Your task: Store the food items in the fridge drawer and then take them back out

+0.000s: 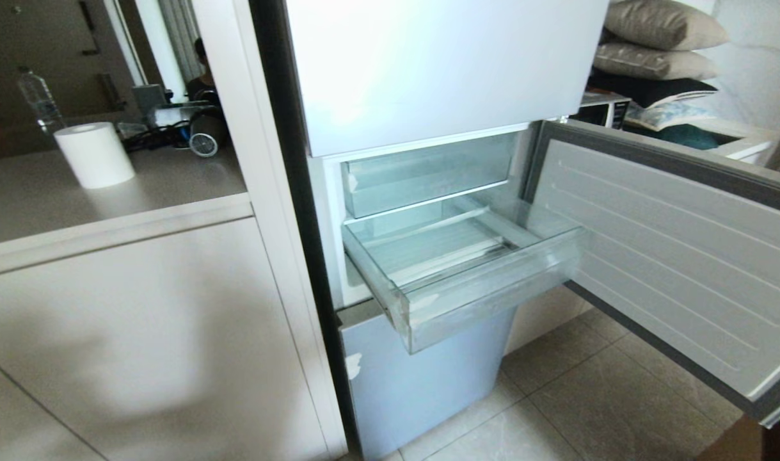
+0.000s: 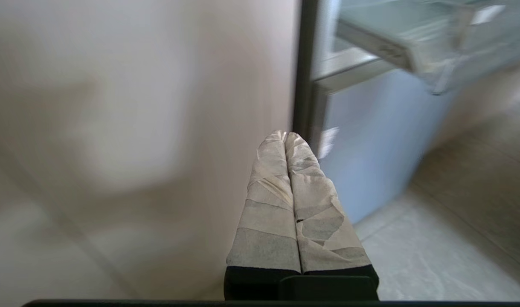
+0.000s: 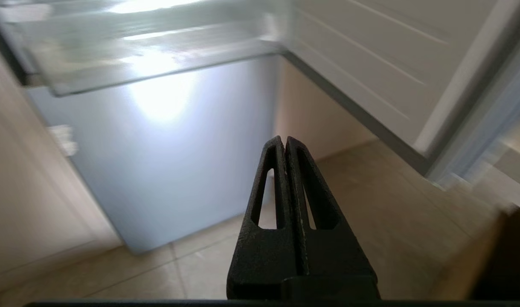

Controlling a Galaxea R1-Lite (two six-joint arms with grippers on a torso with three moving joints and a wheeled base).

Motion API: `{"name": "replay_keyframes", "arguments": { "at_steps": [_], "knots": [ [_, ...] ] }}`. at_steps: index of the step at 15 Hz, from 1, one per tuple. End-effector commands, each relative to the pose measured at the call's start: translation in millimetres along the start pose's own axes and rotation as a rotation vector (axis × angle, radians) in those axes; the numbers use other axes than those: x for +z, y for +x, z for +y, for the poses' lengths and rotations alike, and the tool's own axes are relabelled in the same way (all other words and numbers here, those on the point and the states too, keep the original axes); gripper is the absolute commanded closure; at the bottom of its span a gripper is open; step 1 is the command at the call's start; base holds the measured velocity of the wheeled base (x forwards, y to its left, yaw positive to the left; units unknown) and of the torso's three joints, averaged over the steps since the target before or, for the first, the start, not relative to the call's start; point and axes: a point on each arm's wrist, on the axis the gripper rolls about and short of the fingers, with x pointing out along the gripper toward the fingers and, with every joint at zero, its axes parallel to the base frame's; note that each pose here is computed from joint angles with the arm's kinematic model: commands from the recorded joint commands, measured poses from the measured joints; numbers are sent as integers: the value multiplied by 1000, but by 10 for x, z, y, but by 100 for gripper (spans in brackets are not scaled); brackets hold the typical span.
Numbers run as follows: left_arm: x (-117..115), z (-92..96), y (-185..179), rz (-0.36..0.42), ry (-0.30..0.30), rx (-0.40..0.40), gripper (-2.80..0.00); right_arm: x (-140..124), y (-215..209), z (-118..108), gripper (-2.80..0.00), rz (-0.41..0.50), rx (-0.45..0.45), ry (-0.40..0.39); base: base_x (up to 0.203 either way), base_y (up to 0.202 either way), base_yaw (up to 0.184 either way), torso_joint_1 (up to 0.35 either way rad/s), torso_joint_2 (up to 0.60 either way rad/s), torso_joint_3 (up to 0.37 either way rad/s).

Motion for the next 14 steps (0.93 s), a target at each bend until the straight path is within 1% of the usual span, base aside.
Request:
{"name": "replay_keyframes", "arguments": {
  "at_steps": [1,3,4,6,7,8,10,11,13,14],
  "knots": [
    [-1,0,1,2,0,0,0,-1,2,0,0,3,0,-1,-1,8,-173,5,2,2],
    [3,0,1,1,0,0,0,-1,2,0,0,2,0,0,-1,7,-144,1,3,1],
    [-1,0,1,2,0,0,0,-3,2,1,0,3,5,-16,0,4,-79,-6,3,6],
    [0,0,1,2,0,0,0,5,-2,0,0,6,1,-55,0,0,0,0,0,0],
    [3,0,0,0,0,0,0,66,-11,-2,0,17,-4,-62,0,0,0,0,0,0],
    [0,0,1,2,0,0,0,167,-8,-6,0,48,-20,-59,0,0,0,0,0,0],
    [3,0,0,0,0,0,0,505,88,-27,0,132,-90,-17,0,0,0,0,0,0],
    [3,0,0,0,0,0,0,645,188,-39,0,185,-142,11,0,0,0,0,0,0],
    [1,0,1,1,0,0,0,846,431,-64,0,280,-265,98,0,0,0,0,0,0],
    [-1,0,1,2,0,0,0,913,548,-76,0,313,-329,147,0,0,0,0,0,0]
  ]
}}
